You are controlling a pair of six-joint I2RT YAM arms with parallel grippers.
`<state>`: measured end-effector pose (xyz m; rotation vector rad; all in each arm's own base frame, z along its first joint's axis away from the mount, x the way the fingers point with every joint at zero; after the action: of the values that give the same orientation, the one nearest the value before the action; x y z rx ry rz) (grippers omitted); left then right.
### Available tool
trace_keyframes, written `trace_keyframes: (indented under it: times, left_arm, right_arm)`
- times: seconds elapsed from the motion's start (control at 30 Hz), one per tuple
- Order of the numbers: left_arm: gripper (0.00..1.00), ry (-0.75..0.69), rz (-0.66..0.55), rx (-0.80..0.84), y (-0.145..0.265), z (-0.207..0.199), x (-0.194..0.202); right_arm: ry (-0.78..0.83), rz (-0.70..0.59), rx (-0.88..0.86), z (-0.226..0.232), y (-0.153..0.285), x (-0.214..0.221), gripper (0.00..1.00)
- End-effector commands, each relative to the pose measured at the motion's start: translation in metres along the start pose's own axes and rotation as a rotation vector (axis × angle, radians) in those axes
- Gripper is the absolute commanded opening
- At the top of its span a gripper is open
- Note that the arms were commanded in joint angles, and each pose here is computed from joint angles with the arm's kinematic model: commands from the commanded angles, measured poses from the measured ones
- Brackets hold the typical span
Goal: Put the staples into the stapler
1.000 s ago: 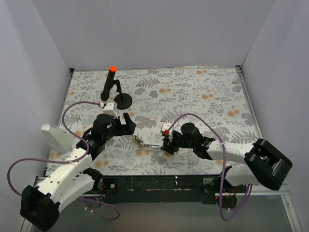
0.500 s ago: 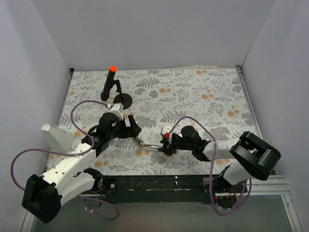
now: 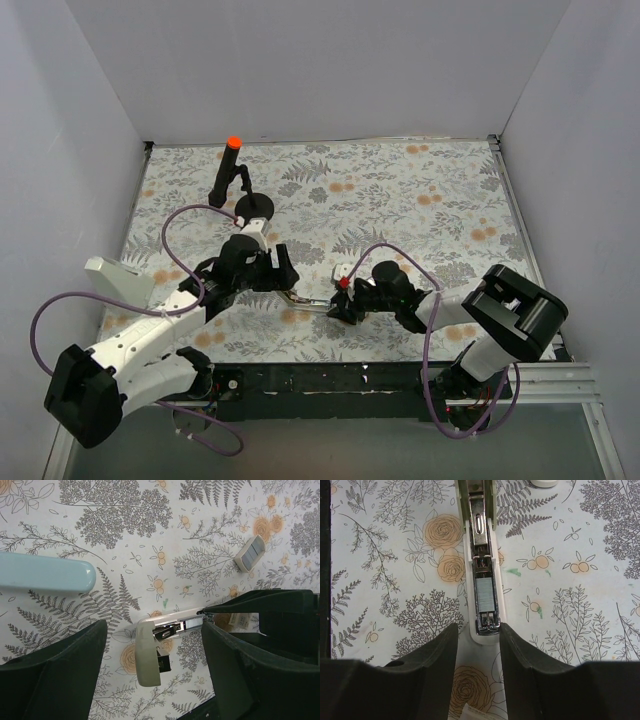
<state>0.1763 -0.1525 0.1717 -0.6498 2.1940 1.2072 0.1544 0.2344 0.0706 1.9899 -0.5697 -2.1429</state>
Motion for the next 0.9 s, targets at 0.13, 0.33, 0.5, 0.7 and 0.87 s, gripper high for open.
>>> trace_keyframes:
  times: [0.13,0.33,0.5,0.7,0.87]
  left_arm:
    - [0.72,-0.036,-0.013,-0.077,0.001,-0.012,-0.002]
    - [0.62,-0.044,-0.021,-0.086,0.003,-0.016,-0.002]
    - [0.56,-0.052,-0.011,-0.085,0.003,-0.020,0.001]
    - [0.54,-0.055,-0.003,-0.091,0.003,-0.022,0.004]
    - [0.52,-0.063,0.012,-0.107,0.001,-0.023,0.008]
  right_arm:
    - [0.037,-0.058,-0.011,-0.007,-0.007,-0.014,0.43]
    - [0.042,-0.063,-0.010,-0.007,-0.007,-0.016,0.43]
    - [0.045,-0.069,-0.014,-0.007,-0.007,-0.017,0.40]
    - [0.050,-0.079,-0.021,-0.007,-0.007,-0.020,0.38]
    - [0.054,-0.086,-0.024,-0.007,-0.008,-0.022,0.37]
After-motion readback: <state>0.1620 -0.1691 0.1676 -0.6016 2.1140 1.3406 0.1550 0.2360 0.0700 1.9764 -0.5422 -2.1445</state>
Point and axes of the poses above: each gripper's point midway between its finger pads, its own y axis back along the fingers, its own z axis along the line the jaws close on, x = y × z, the point moved 9 cm from there along y, back along the fingers
